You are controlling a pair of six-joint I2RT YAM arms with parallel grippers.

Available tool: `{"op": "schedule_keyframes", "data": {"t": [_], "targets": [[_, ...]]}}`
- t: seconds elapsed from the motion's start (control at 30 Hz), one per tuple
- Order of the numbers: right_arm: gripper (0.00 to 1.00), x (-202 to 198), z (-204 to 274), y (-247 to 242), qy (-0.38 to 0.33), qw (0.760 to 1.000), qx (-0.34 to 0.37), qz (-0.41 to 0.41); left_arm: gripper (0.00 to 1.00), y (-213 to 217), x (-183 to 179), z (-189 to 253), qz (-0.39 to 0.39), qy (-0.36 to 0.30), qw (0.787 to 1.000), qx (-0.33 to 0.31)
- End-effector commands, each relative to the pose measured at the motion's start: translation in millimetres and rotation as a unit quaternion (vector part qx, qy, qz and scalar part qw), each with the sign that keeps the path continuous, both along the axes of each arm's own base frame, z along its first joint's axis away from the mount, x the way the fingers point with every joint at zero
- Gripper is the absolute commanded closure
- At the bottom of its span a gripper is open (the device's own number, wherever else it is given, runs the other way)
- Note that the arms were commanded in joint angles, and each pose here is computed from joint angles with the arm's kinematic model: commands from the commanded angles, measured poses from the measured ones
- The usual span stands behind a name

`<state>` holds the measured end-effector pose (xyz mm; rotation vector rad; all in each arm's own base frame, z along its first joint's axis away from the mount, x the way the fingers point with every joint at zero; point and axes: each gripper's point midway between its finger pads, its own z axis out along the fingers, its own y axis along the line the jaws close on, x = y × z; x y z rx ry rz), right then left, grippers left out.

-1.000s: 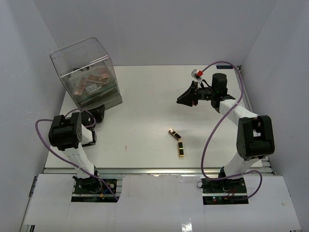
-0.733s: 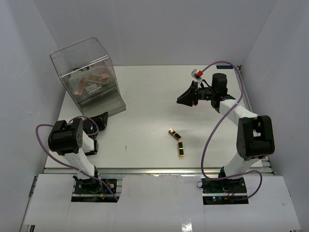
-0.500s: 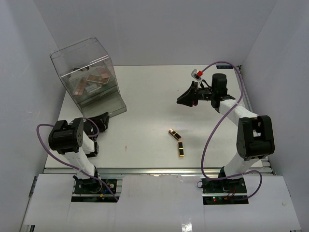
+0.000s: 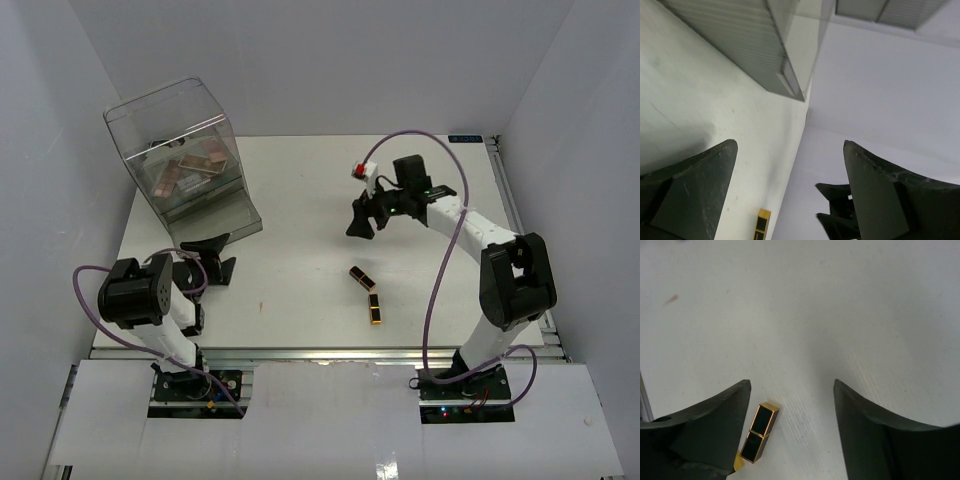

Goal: Organize the makeup

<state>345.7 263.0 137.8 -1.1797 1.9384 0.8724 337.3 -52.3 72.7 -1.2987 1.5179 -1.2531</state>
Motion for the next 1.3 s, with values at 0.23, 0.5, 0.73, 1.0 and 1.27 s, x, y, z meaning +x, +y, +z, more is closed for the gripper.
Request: {"op": "schedule_keyframes", "data": {"t": [0.23, 0.5, 0.73, 1.0, 1.27], "targets": [[0.17, -64.7, -84.6, -12.3, 0.025, 0.965, -0.254, -0.062, 0.02, -6.3, -46.7, 31.6, -0.063, -0.057, 0.973, 0.215], [0.22, -84.4, -104.3, -35.1, 0.040, 0.950, -0.302, -0.074, 0.02, 14.9, -49.0, 121.9, -0.041, -0.106, 0.921, 0.374], [0.49, -88.6, -115.8, -37.3, 0.054, 0.946, -0.310, -0.073, 0.09, -13.0, -43.2, 162.5, -0.162, -0.155, 0.876, 0.428], [0.87, -77.9, -72.9, 10.5, 0.007, 0.974, -0.224, 0.024, 0.09, -13.8, -57.2, 163.7, -0.201, -0.198, 0.800, 0.529], [0.88, -47.8, 42.7, 144.7, -0.261, 0.919, -0.125, 0.267, 0.10, -2.5, -67.2, 177.1, -0.152, -0.210, 0.784, 0.564]]}}
